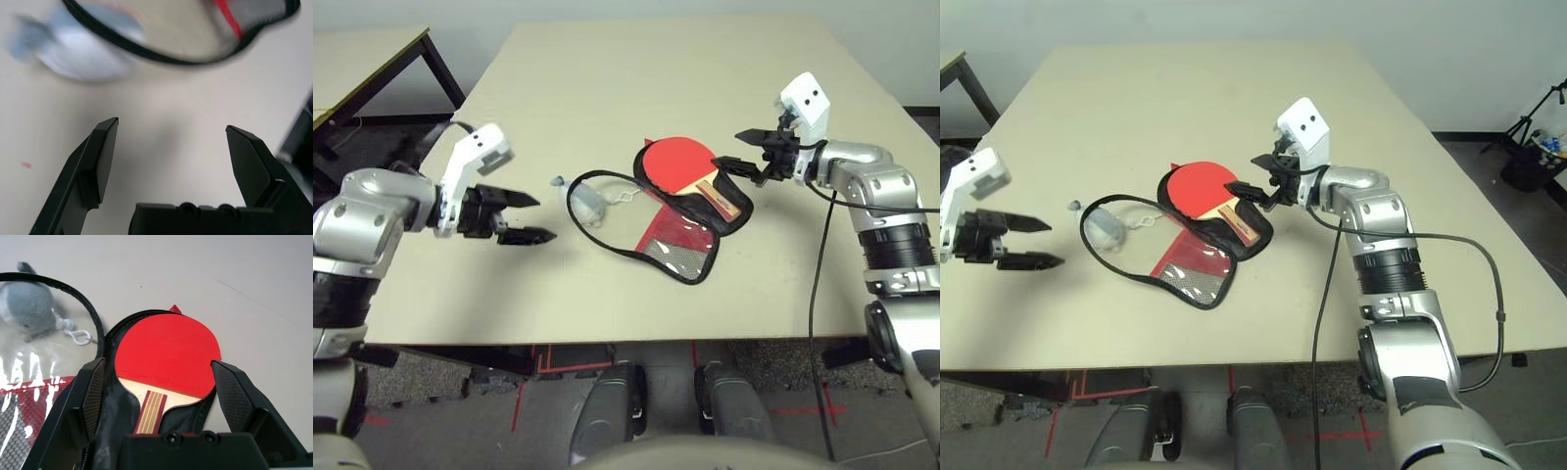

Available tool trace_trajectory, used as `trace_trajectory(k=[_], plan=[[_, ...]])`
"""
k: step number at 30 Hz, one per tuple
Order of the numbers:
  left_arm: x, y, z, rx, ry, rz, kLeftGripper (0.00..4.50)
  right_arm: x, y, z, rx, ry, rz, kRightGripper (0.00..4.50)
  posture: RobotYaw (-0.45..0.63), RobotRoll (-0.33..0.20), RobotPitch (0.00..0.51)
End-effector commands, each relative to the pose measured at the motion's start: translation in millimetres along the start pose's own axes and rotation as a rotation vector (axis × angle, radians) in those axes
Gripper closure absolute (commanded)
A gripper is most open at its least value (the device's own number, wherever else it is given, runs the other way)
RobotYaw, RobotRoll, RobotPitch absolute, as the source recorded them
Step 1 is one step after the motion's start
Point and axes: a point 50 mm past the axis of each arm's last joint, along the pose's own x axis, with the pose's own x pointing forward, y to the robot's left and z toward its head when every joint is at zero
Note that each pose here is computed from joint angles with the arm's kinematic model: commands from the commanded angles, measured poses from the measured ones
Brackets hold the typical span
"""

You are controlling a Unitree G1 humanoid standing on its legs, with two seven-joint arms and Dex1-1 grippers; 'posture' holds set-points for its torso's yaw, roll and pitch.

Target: Store the ping-pong paddle in its case and zip it.

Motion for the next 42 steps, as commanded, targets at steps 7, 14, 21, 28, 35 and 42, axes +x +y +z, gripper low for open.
trace_trajectory(k=[7,14,21,28,35,42], plan=[[51.6,-19.8,-2.9,0.031,0.009,-0.121,0.00,-3.9,5.6,11.0,-0.050,-0.034,0.037,0.04,0.01,0.000,0.115],[100.4,-21.1,11.4,0.069,-0.087,-0.129,0.00,-5.3,5.9,21.2,-0.074,-0.060,0.021,0.04,-0.01,0.000,0.118],[106.7,-10.7,76.1,0.184,-0.329,-0.090,0.00,-12.5,3.8,27.1,-0.086,-0.068,-0.002,0.04,-0.02,0.000,0.123],[89.0,-17.7,161.2,0.339,-0.560,-0.103,0.00,-23.3,-4.0,35.0,-0.097,-0.070,-0.042,0.04,-0.03,0.000,0.125],[107.9,-8.9,182.3,0.328,-0.608,-0.072,0.00,-29.5,-15.9,38.6,-0.073,-0.060,-0.113,0.04,-0.03,0.000,0.122],[123.6,-3.0,173.5,0.329,-0.594,-0.050,0.00,-33.1,-23.4,21.0,0.136,0.037,-0.181,0.04,-0.05,0.000,0.123]])
